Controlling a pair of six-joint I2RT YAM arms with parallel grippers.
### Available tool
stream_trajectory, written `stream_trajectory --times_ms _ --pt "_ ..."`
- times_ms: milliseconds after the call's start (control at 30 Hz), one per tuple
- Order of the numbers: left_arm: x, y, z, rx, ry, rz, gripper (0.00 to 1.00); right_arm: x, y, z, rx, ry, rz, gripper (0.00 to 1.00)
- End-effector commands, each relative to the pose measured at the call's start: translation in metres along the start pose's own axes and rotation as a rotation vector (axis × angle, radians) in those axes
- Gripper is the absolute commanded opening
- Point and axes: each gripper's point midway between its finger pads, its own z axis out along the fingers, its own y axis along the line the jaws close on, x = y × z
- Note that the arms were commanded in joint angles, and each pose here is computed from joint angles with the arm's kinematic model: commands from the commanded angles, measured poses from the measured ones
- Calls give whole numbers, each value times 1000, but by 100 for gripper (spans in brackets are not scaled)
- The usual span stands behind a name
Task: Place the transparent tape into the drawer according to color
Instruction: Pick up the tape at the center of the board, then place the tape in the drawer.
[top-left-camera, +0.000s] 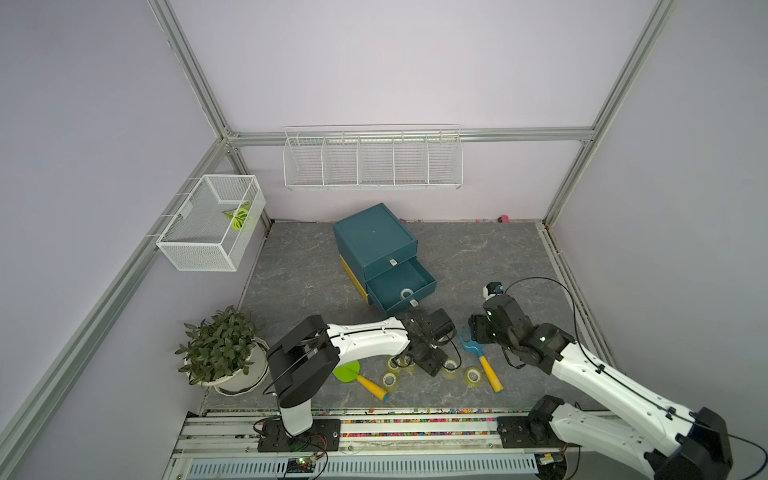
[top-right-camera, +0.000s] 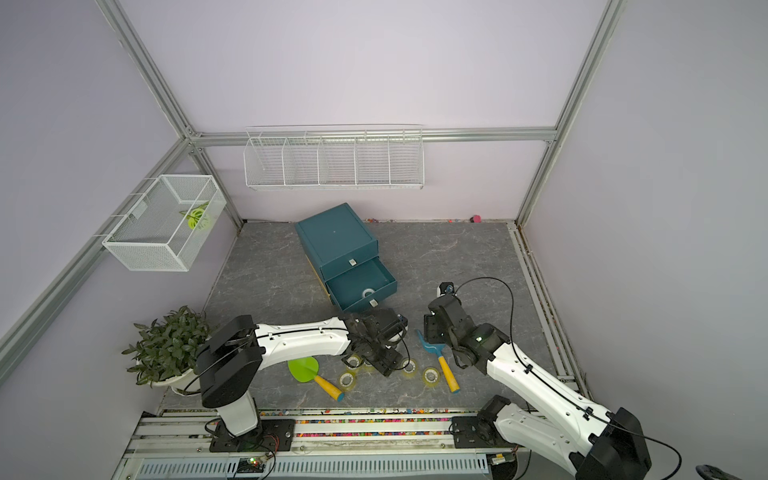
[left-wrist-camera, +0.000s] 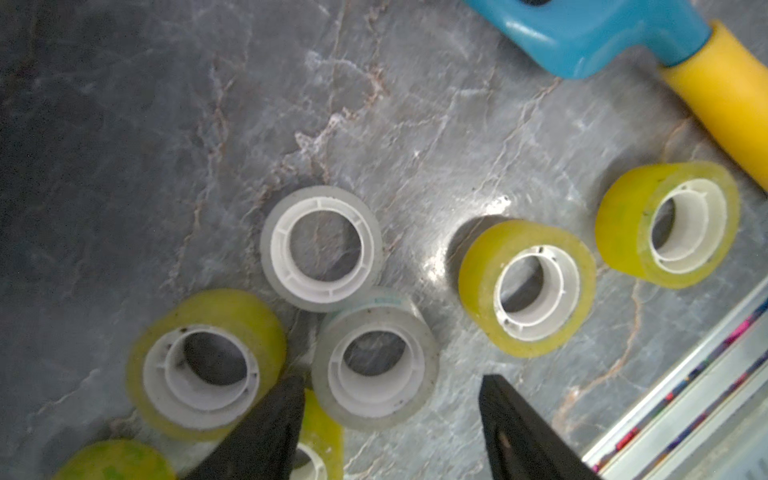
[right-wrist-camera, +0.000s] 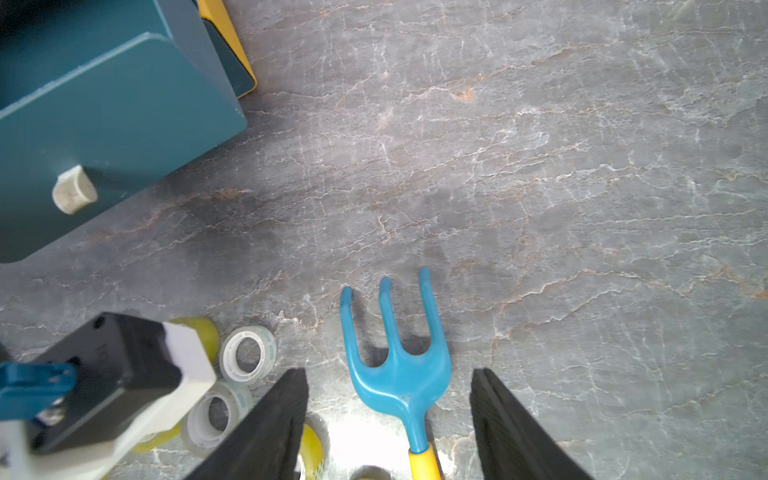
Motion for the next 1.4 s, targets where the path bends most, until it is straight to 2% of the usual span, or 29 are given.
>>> stream_trajectory --times_ms 0,267,467,567,767,1000,1133,1200,1367 --pt "-2 2 7 -29 25 26 70 1 -4 -1 -3 -5 2 67" --pt "-2 8 19 -68 38 32 59 -1 -4 0 -11 -9 16 67" --pt "-7 9 7 -74 7 32 46 -3 -4 1 -8 -10 21 67" --pt "-20 4 -16 -61 -45 29 42 -4 -4 1 -9 -11 28 67" --pt "-57 -10 -99 -25 -242 32 41 -4 -4 1 -6 -11 40 67" --pt "-80 24 -188 -128 -439 -82 41 -5 -3 1 -9 -9 52 67" --pt "-93 73 -217 -181 -549 -214 41 -7 -1 3 -13 -7 60 67" --pt "-98 95 -217 -210 -563 -266 42 -8 0 4 -14 -6 60 68" --pt "-104 138 -190 -262 -516 -387 41 -10 3 6 -15 0 60 67"
